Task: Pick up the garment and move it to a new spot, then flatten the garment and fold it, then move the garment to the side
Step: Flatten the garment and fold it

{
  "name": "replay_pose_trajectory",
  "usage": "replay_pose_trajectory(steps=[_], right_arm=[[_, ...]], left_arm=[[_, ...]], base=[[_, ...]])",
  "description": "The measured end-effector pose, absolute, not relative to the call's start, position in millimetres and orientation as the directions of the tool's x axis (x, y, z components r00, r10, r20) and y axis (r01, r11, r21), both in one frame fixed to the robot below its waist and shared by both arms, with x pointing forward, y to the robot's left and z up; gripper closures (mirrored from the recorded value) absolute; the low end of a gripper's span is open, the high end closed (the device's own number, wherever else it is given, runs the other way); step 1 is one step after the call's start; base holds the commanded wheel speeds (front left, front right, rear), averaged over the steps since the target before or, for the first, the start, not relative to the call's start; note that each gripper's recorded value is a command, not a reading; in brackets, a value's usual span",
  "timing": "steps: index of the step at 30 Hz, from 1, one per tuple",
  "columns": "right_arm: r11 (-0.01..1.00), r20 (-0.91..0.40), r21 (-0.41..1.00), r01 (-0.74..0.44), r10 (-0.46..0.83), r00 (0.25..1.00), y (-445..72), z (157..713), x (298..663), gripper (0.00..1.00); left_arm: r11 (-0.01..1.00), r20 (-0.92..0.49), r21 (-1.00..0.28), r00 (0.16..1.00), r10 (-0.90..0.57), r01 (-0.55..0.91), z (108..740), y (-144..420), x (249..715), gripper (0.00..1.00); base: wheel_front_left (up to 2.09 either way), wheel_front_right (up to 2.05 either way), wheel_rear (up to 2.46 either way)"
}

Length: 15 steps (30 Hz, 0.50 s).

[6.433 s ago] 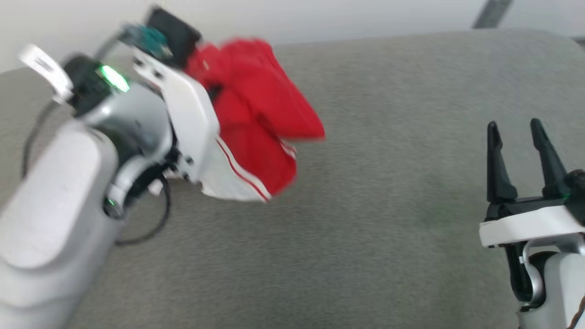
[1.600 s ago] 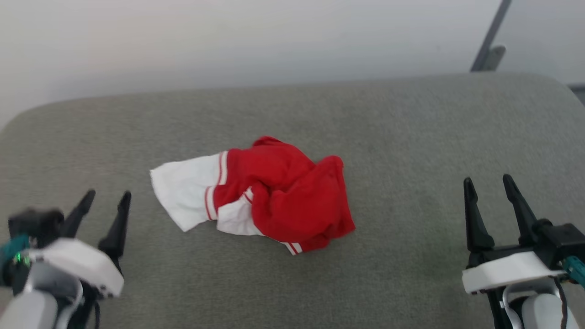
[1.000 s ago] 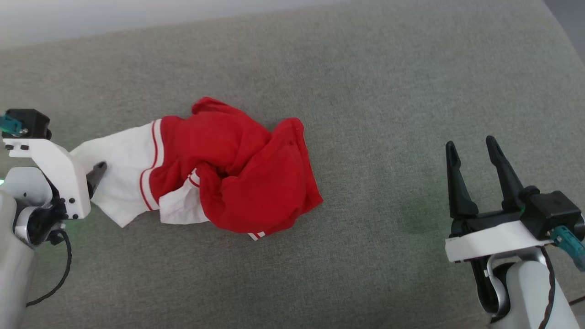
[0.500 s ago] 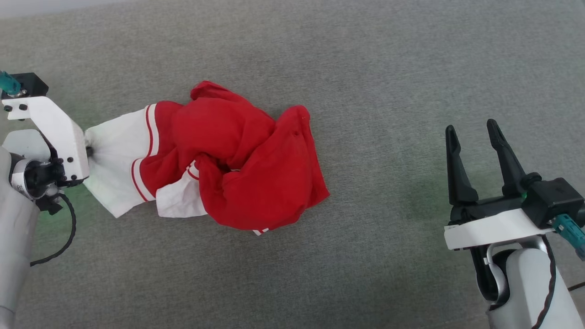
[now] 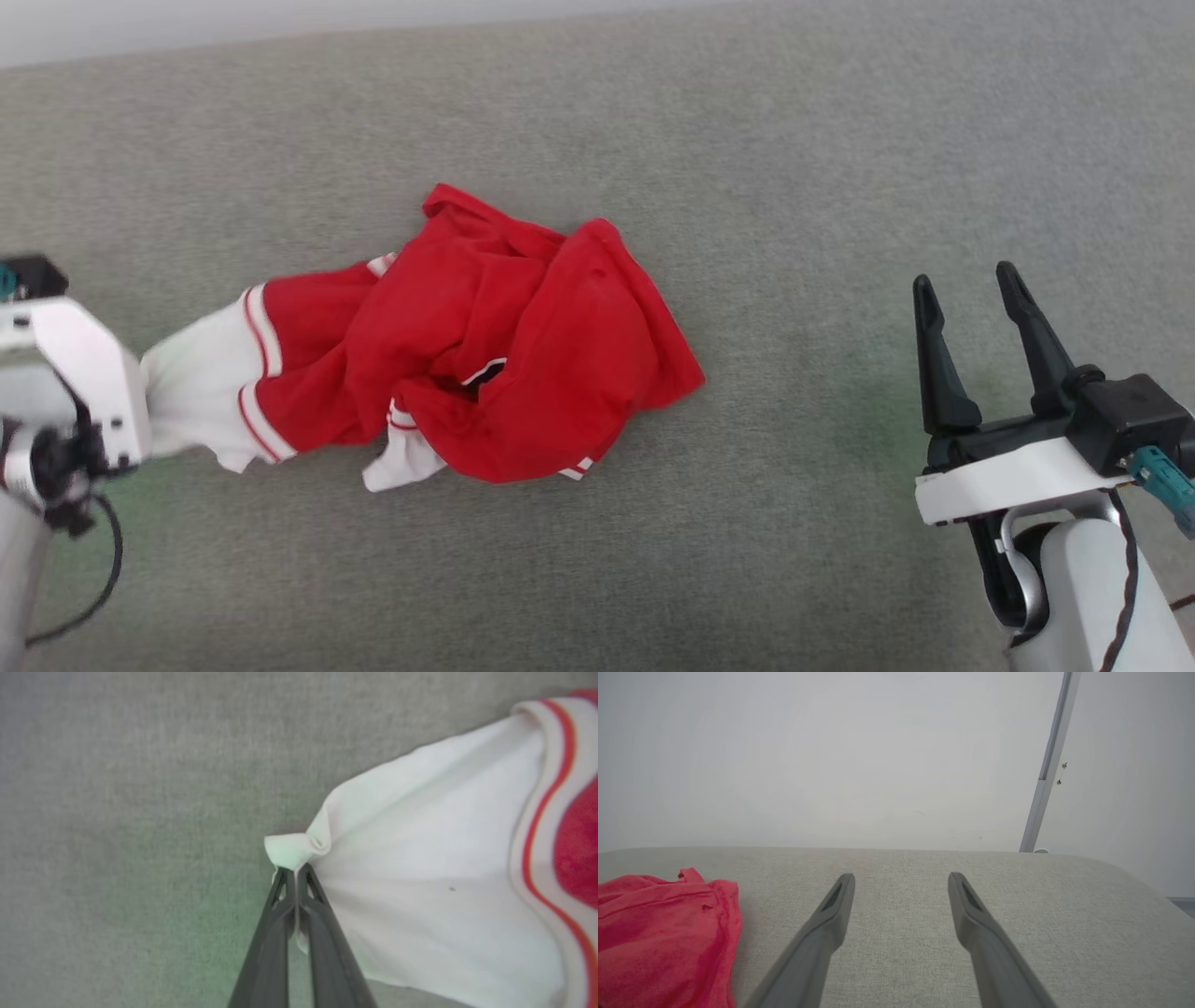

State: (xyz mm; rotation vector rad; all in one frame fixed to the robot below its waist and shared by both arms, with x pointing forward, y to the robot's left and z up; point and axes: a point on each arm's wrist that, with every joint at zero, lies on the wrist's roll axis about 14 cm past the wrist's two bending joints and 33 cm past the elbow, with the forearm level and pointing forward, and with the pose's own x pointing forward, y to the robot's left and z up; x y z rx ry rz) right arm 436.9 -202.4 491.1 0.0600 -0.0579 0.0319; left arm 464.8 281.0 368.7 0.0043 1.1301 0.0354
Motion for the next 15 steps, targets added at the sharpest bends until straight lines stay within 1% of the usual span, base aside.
replay_pose_trajectory(steps=[2,8,10,12,13,14,15], right_arm=[[0.997,0.056,0.060,-0.047,0.044,0.997,-198,491,437,0.00],[0.992,0.063,0.073,-0.107,0.102,0.993,-179,498,442,0.00],[0.989,0.062,0.075,-0.125,0.120,0.991,-173,499,443,0.00],[0.986,0.060,0.083,-0.145,0.140,0.988,-166,500,443,0.00],[0.984,0.055,0.086,-0.158,0.154,0.987,-162,499,443,0.00],[0.981,0.052,0.090,-0.169,0.165,0.985,-159,499,442,0.00],[0.979,0.044,0.094,-0.182,0.179,0.983,-155,498,441,0.00]], left_arm=[[0.998,-0.916,0.039,0.397,0.058,-0.055,366,291,446,1.00],[0.991,-0.936,0.030,0.344,0.074,-0.130,361,300,395,1.00],[0.991,-0.936,0.022,0.346,0.068,-0.134,361,298,386,1.00],[0.990,-0.926,0.007,0.374,0.059,-0.139,362,295,382,1.00],[0.991,-0.920,0.001,0.387,0.054,-0.135,363,292,381,0.95],[0.992,-0.911,-0.005,0.409,0.049,-0.129,365,291,381,0.80],[0.992,-0.901,-0.011,0.432,0.045,-0.126,367,289,381,0.24]], base=[[0.00,0.00,0.00],[0.00,0.00,0.00],[0.00,0.00,0.00],[0.00,0.00,0.00],[0.00,0.00,0.00],[0.00,0.00,0.00],[0.00,0.00,0.00]])
